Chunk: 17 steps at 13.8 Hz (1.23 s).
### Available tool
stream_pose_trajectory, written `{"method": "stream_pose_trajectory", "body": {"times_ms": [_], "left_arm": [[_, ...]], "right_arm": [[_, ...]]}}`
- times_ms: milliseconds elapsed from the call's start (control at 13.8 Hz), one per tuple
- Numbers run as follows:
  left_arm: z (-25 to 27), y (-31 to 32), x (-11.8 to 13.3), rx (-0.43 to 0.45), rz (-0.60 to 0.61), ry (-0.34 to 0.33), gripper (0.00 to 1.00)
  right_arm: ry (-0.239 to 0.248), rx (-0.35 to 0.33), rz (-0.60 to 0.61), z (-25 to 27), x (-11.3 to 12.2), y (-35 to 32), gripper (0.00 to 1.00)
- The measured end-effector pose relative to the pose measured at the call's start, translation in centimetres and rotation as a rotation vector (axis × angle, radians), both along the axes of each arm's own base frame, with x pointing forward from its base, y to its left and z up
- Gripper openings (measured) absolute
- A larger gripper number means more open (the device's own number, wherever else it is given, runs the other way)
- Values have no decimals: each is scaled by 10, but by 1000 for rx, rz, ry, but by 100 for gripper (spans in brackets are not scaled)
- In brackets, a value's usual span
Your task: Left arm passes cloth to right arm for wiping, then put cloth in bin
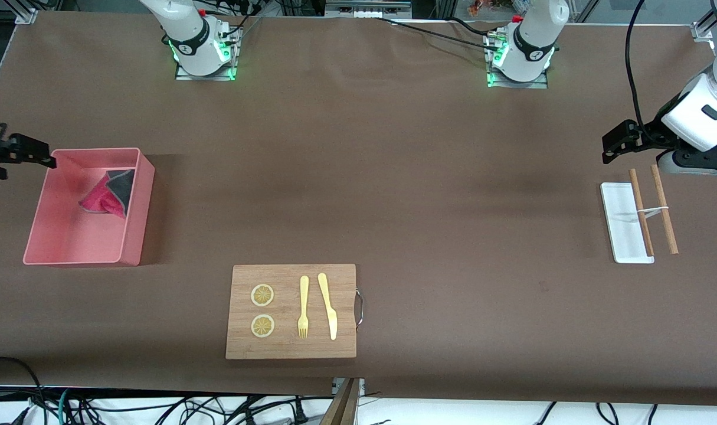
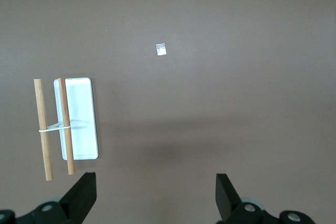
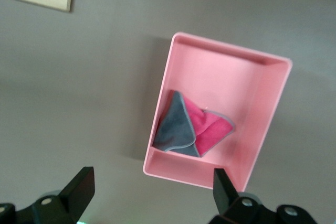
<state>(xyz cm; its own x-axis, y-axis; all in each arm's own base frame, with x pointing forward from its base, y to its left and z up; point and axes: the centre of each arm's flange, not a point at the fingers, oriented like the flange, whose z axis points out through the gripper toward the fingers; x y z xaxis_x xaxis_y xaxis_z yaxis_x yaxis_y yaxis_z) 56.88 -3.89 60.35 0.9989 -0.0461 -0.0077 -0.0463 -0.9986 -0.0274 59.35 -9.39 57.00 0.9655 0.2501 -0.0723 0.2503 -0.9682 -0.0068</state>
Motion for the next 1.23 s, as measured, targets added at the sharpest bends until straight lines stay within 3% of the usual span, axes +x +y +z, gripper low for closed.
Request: {"method": "stream_pose_trajectory", "body": {"times_ms": [289,434,651,867,1229], "left_arm": [[0,0,0,0,0,1,100],[0,0,0,0,0,1,100],[0,0,0,0,0,1,100],[0,0,0,0,0,1,100],[0,0,0,0,0,1,100]], "right_arm": [[-65,-18,-5,47,-18,-3,100],[-31,-44,-23,52,-26,5,100],[5,-56,-170,50,-28,43,100],[10,-57,-174,49,-27,70,100],[22,-59,-199,48,-28,58,100]]}}
